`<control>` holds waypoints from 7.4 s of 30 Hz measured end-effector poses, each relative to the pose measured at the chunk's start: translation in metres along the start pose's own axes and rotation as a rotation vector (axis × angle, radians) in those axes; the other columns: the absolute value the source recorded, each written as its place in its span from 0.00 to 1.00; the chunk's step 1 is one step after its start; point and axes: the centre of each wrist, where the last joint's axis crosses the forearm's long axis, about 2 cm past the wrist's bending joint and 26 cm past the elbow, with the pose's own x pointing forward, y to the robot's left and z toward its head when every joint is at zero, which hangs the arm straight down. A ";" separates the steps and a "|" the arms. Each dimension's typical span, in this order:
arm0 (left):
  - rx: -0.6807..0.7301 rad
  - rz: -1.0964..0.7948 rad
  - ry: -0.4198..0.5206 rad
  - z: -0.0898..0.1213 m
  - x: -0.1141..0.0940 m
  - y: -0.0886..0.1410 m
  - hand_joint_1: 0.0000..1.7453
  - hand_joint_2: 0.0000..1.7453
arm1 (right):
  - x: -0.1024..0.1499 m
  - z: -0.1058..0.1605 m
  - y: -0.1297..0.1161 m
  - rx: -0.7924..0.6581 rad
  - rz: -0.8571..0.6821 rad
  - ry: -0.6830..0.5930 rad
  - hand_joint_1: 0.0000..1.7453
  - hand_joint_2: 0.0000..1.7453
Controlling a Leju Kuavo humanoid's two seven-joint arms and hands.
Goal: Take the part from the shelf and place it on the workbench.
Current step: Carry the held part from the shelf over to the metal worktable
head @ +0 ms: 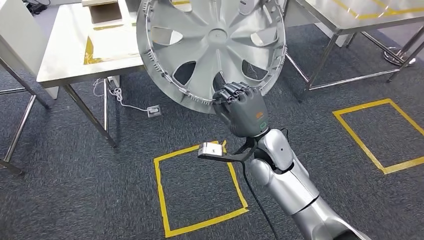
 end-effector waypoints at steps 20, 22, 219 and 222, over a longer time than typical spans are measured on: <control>0.016 -0.013 0.000 -0.003 -0.001 0.005 0.00 1.00 | -0.007 0.001 0.000 0.011 -0.004 0.002 1.00 1.00; 0.016 -0.016 0.001 -0.003 -0.001 0.005 0.00 1.00 | -0.008 0.003 0.001 0.016 -0.004 0.006 1.00 1.00; 0.014 -0.105 -0.093 0.000 0.007 0.000 0.00 1.00 | -0.002 -0.101 -0.006 0.025 0.162 -0.146 1.00 1.00; 0.014 -0.111 -0.101 0.000 0.008 0.001 0.00 1.00 | -0.002 -0.100 -0.003 0.039 0.153 -0.144 1.00 1.00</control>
